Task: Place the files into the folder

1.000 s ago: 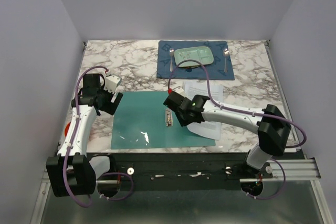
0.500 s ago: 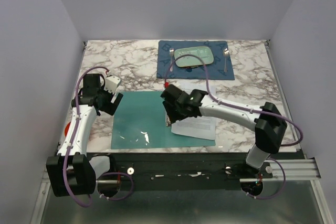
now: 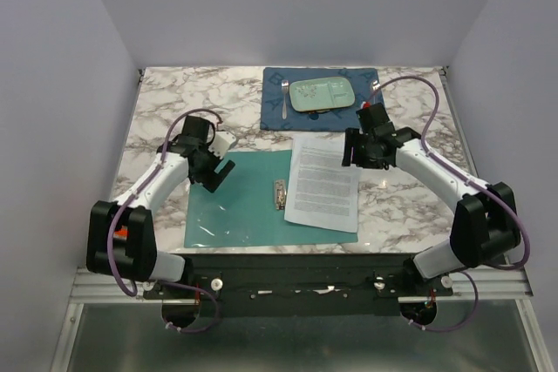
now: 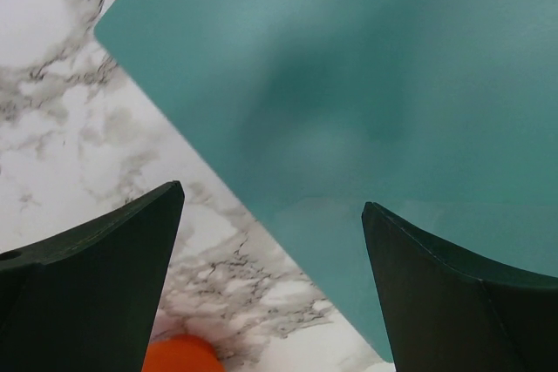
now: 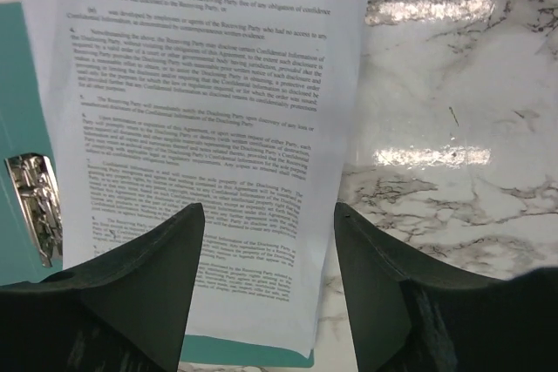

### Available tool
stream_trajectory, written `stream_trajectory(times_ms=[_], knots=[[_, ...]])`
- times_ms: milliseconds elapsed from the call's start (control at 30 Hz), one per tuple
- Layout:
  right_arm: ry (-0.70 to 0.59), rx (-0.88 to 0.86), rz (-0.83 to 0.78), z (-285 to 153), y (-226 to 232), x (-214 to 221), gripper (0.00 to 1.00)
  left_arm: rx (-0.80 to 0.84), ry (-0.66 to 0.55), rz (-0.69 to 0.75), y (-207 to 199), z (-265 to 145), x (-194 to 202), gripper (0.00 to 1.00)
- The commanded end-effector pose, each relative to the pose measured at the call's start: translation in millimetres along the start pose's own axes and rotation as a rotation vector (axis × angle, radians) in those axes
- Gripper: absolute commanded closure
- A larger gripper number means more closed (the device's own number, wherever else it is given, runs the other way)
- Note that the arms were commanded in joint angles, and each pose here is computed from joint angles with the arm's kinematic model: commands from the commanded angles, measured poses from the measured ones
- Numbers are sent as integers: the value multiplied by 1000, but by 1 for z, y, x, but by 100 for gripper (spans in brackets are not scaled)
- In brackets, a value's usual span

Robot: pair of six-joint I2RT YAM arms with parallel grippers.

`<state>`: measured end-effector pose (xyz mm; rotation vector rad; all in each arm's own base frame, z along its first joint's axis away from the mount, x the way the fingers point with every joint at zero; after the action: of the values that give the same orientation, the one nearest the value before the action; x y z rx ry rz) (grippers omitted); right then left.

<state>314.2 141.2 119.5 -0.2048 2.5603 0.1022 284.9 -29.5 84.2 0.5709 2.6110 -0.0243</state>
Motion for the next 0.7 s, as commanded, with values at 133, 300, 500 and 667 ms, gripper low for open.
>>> stream_trajectory(times_ms=[133, 300, 500, 667], knots=[[70, -89, 16, 34, -8, 25, 30, -21, 18, 97, -33, 29, -31, 1], [79, -92, 45, 46, -18, 30, 30, -25, 38, 137, -48, 45, -41, 1], [97, -105, 63, 58, -21, 35, 35, -65, 50, 194, -61, 64, -53, 2], [97, -139, 71, 62, -17, 40, 41, -67, 61, 227, -75, 73, -54, 2]])
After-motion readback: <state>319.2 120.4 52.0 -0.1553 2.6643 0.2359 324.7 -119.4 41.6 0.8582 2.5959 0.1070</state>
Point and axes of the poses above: each gripper's point midway between its finger pads, its own z axis out along the fingers, its own y axis along the line the jaws close on, x = y × z, the point moved 1 cm from there along -z, back along the fingers, and after that the axes turned 12 degrees about -z, right-handed, at the moved point
